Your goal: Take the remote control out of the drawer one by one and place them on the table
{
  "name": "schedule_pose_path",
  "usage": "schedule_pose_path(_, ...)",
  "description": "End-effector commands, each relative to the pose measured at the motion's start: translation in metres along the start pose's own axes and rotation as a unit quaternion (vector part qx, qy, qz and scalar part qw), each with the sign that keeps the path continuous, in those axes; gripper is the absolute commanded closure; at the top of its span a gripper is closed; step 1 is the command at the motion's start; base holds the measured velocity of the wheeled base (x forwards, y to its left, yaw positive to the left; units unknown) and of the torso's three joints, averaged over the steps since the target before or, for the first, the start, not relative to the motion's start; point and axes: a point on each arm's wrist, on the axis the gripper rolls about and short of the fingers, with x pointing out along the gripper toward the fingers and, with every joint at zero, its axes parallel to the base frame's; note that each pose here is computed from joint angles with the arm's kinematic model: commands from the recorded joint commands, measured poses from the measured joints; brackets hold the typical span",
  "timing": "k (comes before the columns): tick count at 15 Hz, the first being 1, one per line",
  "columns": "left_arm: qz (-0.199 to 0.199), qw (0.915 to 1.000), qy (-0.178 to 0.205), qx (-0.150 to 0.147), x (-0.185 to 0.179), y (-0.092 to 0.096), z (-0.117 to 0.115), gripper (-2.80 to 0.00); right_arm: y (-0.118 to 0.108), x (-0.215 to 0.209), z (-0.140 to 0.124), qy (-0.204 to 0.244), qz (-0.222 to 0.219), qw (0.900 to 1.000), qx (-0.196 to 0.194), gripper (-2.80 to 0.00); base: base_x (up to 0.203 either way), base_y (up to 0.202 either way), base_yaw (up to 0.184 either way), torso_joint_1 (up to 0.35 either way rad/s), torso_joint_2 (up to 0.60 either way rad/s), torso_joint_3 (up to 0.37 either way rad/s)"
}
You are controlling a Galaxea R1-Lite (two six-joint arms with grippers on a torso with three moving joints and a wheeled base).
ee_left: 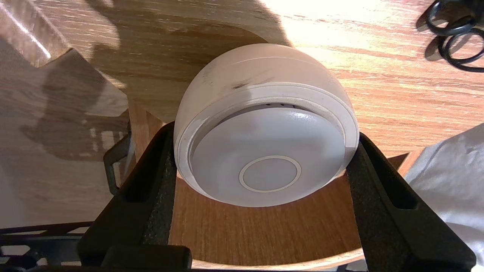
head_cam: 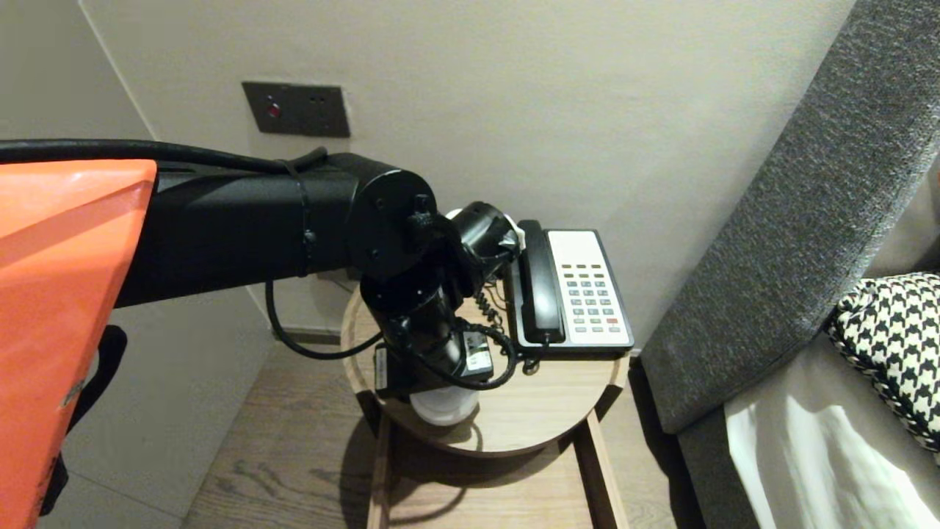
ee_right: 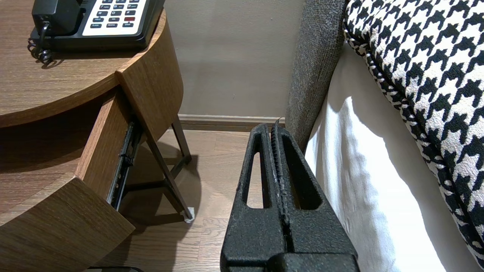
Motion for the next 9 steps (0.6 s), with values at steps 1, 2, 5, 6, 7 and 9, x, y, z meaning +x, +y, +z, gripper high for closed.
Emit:
schedule_pose_path(1, -0.007, 1.0000, 0.004, -0.004, -0.0019, -0.0002, -0.0001, 0.00, -0.0001, 0.0022, -0.0113, 0.020, 0.000, 1.000, 0.000, 0.00, 0.000, 0.000, 0.000, 0.000, 0.00, 0.000)
schedule_pose_path(2, -0.017, 0.9998, 0.012, -0.005, -0.0022, -0.0009, -0.0002, 0.00, -0.0001, 0.0022, -0.0113, 0.020, 0.000, 1.000, 0.000, 0.00, 0.000, 0.000, 0.000, 0.000, 0.00, 0.000)
schedule_pose_path(5, -0.025, 0.9994, 0.024, -0.006, -0.0006, -0.0011, 0.0002, 0.00, -0.0001, 0.0022, -0.0113, 0.020, 0.000, 1.000, 0.000, 0.00, 0.000, 0.000, 0.000, 0.000, 0.00, 0.000)
schedule_pose_path(6, -0.032, 0.9991, 0.029, -0.008, -0.0003, -0.0005, 0.0016, 0.00, -0.0001, 0.0022, -0.0113, 0.020, 0.000, 1.000, 0.000, 0.00, 0.000, 0.000, 0.000, 0.000, 0.00, 0.000)
schedule_pose_path(7, -0.037, 0.9988, 0.032, -0.011, 0.0000, 0.0000, 0.0030, 0.00, -0.0001, 0.0022, -0.0113, 0.020, 0.000, 1.000, 0.000, 0.00, 0.000, 0.000, 0.000, 0.000, 0.00, 0.000)
schedule_pose_path(9, -0.035, 0.9988, 0.032, -0.013, 0.0021, 0.0009, 0.0046, 0.00, -0.0001, 0.0022, -0.0113, 0.020, 0.000, 1.000, 0.000, 0.00, 0.000, 0.000, 0.000, 0.000, 0.00, 0.000)
